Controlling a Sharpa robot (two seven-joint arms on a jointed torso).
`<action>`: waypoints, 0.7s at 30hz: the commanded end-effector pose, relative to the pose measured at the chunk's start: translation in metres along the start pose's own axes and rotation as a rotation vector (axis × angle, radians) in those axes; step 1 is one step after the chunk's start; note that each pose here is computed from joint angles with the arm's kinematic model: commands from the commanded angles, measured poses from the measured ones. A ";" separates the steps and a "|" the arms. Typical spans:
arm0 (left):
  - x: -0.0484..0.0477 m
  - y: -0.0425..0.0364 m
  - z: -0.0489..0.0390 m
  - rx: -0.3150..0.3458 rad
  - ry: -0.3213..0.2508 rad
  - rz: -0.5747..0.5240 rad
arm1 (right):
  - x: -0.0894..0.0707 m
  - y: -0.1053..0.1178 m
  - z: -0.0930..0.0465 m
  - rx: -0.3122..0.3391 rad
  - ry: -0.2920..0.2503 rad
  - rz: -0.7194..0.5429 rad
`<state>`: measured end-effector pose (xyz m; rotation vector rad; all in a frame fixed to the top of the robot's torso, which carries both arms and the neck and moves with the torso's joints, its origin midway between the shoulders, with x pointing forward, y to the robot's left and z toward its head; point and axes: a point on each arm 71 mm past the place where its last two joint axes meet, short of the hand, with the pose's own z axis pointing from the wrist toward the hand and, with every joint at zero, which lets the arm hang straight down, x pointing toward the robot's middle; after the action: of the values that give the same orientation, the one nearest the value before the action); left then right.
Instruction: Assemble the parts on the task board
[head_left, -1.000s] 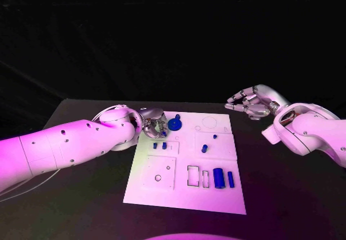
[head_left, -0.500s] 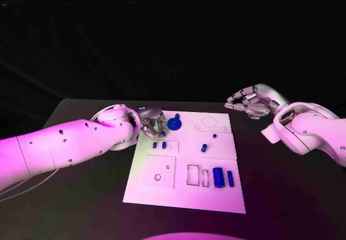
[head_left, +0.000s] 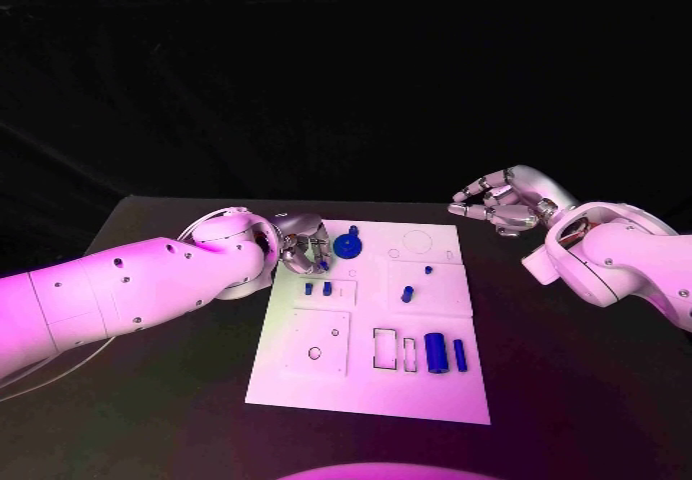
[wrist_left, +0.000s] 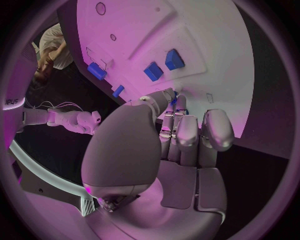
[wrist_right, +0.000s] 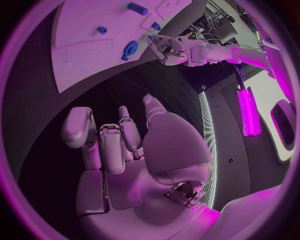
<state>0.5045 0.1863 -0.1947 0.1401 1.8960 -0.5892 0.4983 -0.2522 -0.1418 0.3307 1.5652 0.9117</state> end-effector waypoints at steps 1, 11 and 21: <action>0.0013 0.0003 -0.0004 -0.004 0.018 0.001 | 0.000 0.001 0.000 -0.007 -0.003 -0.004; 0.0010 0.0010 0.0006 -0.009 0.016 0.013 | 0.000 0.001 0.000 -0.007 -0.003 -0.003; 0.0013 -0.0013 0.0019 0.001 0.015 0.024 | 0.000 0.001 0.000 -0.007 -0.002 -0.003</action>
<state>0.5060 0.1861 -0.1949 0.1439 1.8956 -0.5787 0.4984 -0.2519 -0.1418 0.3305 1.5652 0.9121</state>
